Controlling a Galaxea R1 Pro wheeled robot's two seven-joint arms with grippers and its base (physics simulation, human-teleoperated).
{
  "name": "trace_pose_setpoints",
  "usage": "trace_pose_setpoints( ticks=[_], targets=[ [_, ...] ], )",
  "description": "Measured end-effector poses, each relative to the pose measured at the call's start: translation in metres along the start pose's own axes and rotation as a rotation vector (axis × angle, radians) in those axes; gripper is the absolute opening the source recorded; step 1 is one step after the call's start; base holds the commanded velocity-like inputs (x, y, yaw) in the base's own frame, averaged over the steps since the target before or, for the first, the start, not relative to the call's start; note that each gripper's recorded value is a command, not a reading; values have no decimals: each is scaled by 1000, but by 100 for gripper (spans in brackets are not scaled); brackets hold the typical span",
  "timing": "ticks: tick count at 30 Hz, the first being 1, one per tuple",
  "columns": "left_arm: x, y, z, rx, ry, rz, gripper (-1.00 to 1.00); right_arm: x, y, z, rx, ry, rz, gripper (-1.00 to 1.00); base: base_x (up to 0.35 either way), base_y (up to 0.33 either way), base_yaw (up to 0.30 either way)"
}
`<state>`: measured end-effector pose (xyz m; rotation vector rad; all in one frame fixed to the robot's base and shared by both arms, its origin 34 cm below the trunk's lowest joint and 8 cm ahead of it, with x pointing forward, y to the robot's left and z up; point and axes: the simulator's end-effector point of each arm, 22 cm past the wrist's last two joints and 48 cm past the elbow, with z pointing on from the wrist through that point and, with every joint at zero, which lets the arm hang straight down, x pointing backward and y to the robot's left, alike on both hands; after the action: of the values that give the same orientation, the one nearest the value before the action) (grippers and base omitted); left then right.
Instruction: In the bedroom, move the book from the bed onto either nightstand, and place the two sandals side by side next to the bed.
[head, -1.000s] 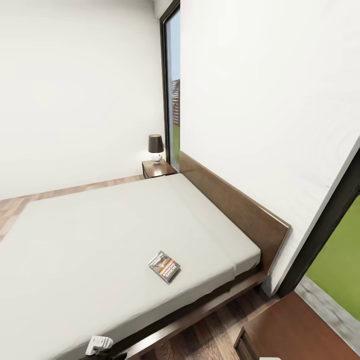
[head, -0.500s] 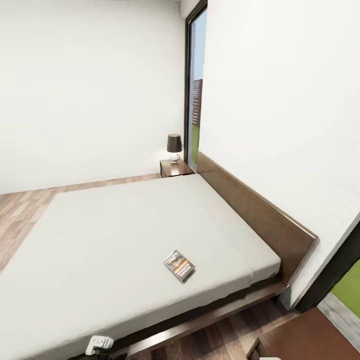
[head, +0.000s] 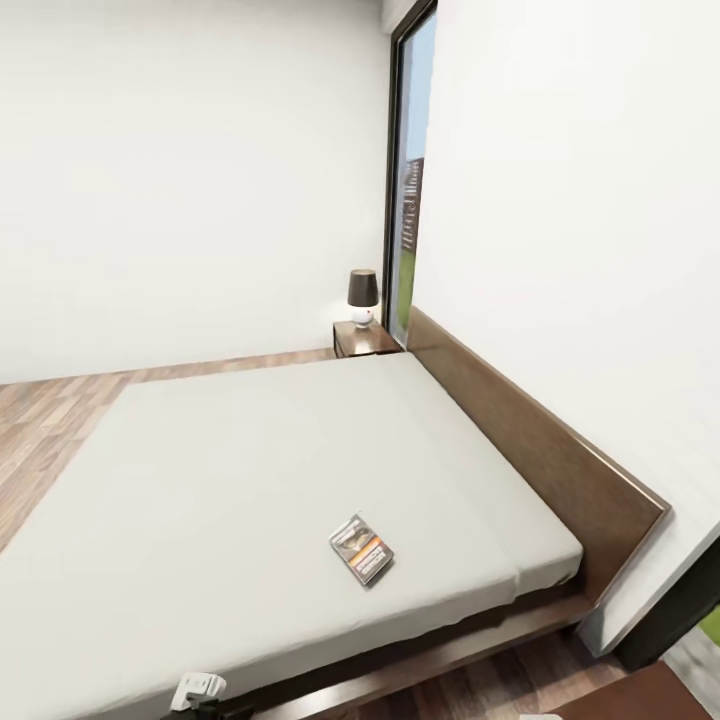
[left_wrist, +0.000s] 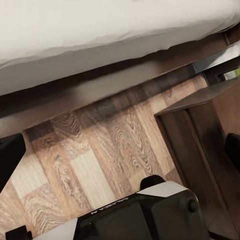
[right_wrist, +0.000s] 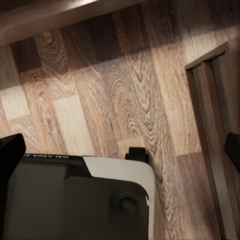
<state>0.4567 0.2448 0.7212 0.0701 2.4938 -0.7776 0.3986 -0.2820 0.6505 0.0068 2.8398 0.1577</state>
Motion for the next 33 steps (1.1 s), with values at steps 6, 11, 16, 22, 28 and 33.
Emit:
trace_pose_setpoints(
  ticks=[6, 11, 16, 22, 28, 33],
  targets=[
    [0, 0, 0, 1, 1, 0, 100, 0, 0, 0, 0, -2, 0, 100, 5, -4, 0],
    [0, -2, 1, 3, 0, 0, 100, 0, 0, 0, 0, -2, 0, 100, 96, -90, 0],
    [1, -8, 5, 11, 0, -2, 100, 0, 0, 0, -1, -2, -1, 100, 190, -179, 0],
    [1, -8, 5, 13, 0, -3, 100, 0, 1, 0, -2, -1, -1, 100, 52, -49, 0],
    [1, -9, 5, 14, 0, -3, 100, 0, 1, 0, -2, -1, -1, 100, 3, -3, 171],
    [1, -9, 5, 14, 0, -3, 100, 0, 1, 0, -2, -1, -1, 100, 0, 0, 277]
  ],
)
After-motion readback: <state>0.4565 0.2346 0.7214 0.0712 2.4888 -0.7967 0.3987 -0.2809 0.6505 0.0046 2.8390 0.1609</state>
